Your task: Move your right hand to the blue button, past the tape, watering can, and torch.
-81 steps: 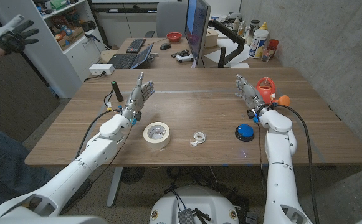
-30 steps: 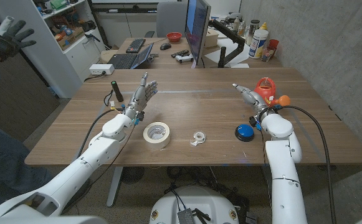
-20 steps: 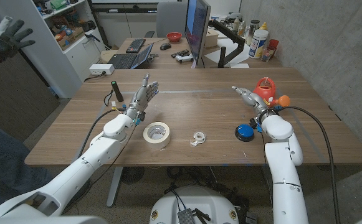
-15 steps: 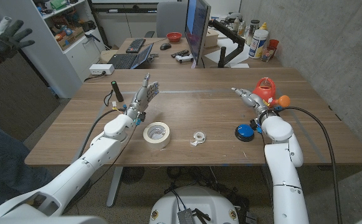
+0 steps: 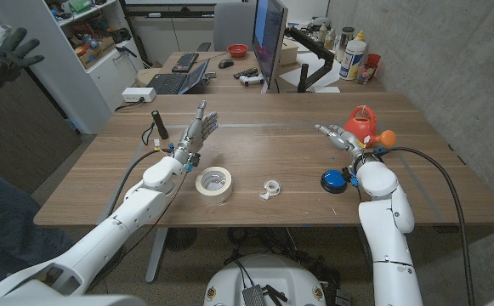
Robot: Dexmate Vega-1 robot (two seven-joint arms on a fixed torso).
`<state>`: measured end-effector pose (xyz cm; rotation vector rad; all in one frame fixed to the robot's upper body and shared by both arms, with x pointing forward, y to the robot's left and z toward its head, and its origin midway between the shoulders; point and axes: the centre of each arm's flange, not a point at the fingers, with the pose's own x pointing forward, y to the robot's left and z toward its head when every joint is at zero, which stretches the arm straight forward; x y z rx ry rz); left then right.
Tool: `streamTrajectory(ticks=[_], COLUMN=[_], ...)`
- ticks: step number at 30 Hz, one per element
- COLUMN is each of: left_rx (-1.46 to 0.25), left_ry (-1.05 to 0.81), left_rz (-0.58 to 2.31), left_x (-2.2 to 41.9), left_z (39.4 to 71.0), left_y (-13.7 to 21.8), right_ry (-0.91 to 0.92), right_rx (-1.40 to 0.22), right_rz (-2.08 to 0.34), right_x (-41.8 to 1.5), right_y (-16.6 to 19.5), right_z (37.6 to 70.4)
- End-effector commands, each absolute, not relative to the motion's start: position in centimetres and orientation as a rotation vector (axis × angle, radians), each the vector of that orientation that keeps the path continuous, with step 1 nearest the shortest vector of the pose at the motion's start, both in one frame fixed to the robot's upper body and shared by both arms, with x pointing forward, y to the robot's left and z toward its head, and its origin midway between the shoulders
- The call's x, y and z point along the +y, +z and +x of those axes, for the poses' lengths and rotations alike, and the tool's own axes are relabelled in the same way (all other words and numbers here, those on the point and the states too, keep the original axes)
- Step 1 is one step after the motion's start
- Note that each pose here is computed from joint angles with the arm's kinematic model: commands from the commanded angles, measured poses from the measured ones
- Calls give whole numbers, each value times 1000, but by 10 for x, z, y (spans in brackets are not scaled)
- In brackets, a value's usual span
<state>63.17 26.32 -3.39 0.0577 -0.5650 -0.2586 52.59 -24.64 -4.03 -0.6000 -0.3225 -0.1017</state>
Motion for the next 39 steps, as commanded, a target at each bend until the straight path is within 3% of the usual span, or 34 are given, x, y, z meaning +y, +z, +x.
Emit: streamTrajectory(ticks=[1, 39], left_rx=[-585, -569], left_ry=[-271, -289], left_rz=[47, 35], left_x=[264, 264], left_z=[624, 619], left_y=[-30, -38], right_ry=[-140, -220], right_rx=[-282, -188], right_rz=[-654, -722], right_x=[-240, -215], right_y=[-44, -61], right_z=[514, 489])
